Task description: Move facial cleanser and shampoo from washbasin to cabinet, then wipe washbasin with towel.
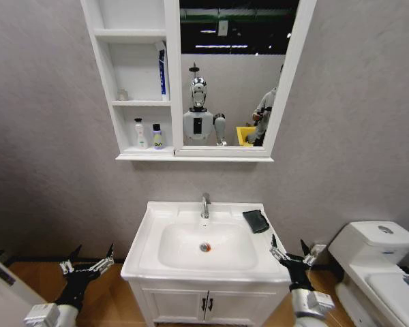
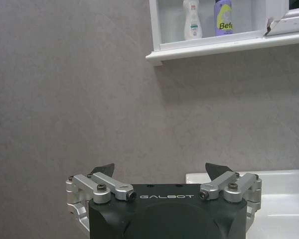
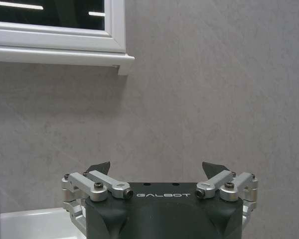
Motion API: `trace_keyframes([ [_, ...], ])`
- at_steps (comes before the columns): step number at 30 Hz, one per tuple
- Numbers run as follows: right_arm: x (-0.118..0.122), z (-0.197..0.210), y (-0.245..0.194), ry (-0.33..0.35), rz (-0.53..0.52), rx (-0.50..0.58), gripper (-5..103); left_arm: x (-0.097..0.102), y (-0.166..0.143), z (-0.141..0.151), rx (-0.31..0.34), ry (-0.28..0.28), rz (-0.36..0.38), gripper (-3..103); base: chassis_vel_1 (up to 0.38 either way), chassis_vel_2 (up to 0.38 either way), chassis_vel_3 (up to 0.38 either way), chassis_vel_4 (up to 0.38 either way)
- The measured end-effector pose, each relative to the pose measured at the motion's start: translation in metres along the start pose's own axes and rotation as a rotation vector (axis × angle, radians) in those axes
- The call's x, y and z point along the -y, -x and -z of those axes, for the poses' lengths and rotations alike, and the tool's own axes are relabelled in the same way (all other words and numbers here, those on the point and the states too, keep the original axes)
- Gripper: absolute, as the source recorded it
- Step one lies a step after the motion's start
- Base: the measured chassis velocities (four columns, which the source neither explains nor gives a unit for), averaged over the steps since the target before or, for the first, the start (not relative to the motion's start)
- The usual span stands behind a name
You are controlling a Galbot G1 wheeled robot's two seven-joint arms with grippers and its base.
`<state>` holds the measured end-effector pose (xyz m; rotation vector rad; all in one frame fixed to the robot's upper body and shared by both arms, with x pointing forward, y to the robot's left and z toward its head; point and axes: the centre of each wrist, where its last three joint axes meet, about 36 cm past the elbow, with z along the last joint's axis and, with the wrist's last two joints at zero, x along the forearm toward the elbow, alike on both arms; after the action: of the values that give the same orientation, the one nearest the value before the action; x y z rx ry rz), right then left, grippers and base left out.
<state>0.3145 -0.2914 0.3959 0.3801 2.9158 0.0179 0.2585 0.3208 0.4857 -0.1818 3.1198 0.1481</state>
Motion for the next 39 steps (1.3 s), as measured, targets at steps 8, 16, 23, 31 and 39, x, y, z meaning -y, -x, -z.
trace_keyframes([
  [8, -0.010, 0.011, 0.004, 0.022, -0.038, -0.045, 100, 0.000, 0.000, 0.000, 0.000, 0.000, 0.000, 100, -0.158, 0.164, 0.175, -0.122],
  [16, -0.006, 0.010, 0.042, -0.002, -0.037, -0.171, 100, 0.000, 0.000, 0.000, 0.000, 0.000, 0.000, 100, 0.025, -0.011, -0.033, 0.001],
  [23, 0.013, -0.006, 0.071, -0.037, -0.055, -0.230, 100, 0.000, 0.000, 0.000, 0.000, 0.000, 0.000, 100, 0.010, -0.002, -0.002, 0.007],
  [31, 0.010, -0.020, 0.106, -0.059, -0.012, -0.249, 100, 0.000, 0.000, 0.000, 0.000, 0.000, 0.000, 100, 0.000, 0.000, 0.000, 0.000],
  [39, 0.008, -0.030, 0.137, -0.065, 0.006, -0.293, 100, 0.000, 0.000, 0.000, 0.000, 0.000, 0.000, 100, 0.000, 0.000, 0.000, 0.000],
])
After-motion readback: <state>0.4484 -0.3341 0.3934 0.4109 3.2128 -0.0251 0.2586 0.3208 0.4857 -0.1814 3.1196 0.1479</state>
